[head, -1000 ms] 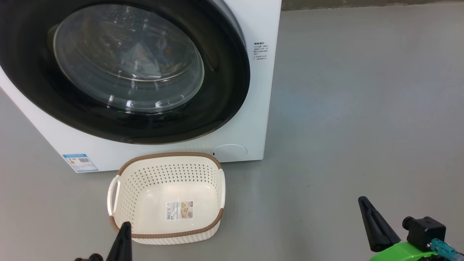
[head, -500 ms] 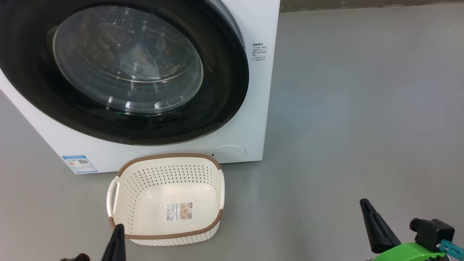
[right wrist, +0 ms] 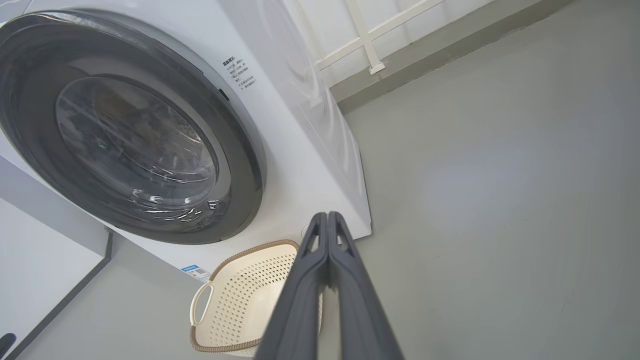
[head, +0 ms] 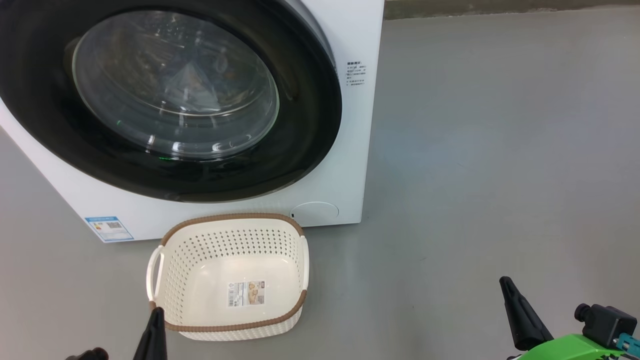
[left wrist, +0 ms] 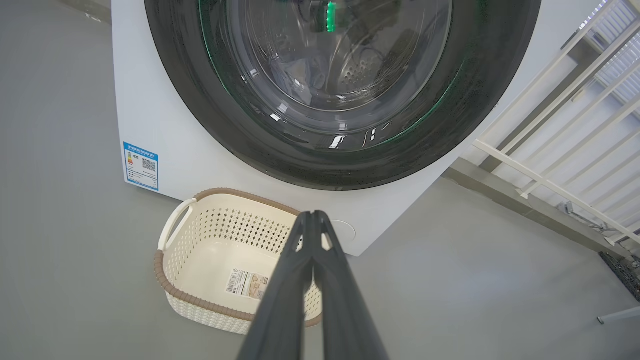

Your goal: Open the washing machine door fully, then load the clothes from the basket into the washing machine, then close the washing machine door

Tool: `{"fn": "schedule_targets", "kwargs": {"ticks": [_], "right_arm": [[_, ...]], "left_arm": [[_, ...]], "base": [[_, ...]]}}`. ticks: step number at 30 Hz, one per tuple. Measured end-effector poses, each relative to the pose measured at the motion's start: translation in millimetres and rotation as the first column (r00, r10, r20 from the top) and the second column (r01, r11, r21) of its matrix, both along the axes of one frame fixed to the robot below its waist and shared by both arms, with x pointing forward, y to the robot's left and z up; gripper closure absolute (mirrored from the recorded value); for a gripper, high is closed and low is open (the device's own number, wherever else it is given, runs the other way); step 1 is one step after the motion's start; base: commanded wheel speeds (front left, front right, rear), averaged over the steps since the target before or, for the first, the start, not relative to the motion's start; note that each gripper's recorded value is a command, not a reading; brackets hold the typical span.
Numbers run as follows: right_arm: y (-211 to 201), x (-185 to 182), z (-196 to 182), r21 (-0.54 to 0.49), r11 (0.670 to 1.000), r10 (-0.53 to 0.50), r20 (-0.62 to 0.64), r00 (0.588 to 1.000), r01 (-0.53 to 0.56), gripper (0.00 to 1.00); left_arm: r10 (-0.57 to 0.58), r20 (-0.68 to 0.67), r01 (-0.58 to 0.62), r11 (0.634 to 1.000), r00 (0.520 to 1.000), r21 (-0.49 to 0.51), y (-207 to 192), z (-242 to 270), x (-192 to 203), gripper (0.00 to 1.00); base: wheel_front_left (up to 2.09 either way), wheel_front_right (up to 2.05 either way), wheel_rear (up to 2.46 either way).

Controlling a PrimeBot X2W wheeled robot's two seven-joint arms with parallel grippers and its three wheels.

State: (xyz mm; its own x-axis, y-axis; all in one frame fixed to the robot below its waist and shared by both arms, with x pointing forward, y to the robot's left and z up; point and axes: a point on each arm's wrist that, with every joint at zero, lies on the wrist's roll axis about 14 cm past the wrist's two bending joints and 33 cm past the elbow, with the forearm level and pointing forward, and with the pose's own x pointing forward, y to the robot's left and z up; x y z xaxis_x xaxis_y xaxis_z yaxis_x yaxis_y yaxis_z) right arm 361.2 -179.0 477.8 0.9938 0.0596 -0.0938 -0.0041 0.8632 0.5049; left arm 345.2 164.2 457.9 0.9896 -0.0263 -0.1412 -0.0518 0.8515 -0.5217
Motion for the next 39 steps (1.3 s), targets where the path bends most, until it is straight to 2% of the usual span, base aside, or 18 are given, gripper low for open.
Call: {"fn": "schedule_targets", "kwargs": {"ticks": [18,39], "right_arm": [[-5,3,1,0.186,0.982,-0.033,-0.012,0.999,0.035,1.0],[-13,5,-1,0.422,0.902,-0.078,-0.038,0.996,0.086,1.0]], "left_arm": [[0.033,-0.027,-0.037,0.982,0.999,-0.183,6,-1,5,1.0],[0.067,-0.054,-0.084,0.907,0.996,-0.414,12,1,12,1.0]], "base": [[0.0,0.0,0.0],[0.0,0.0,0.0]]}}
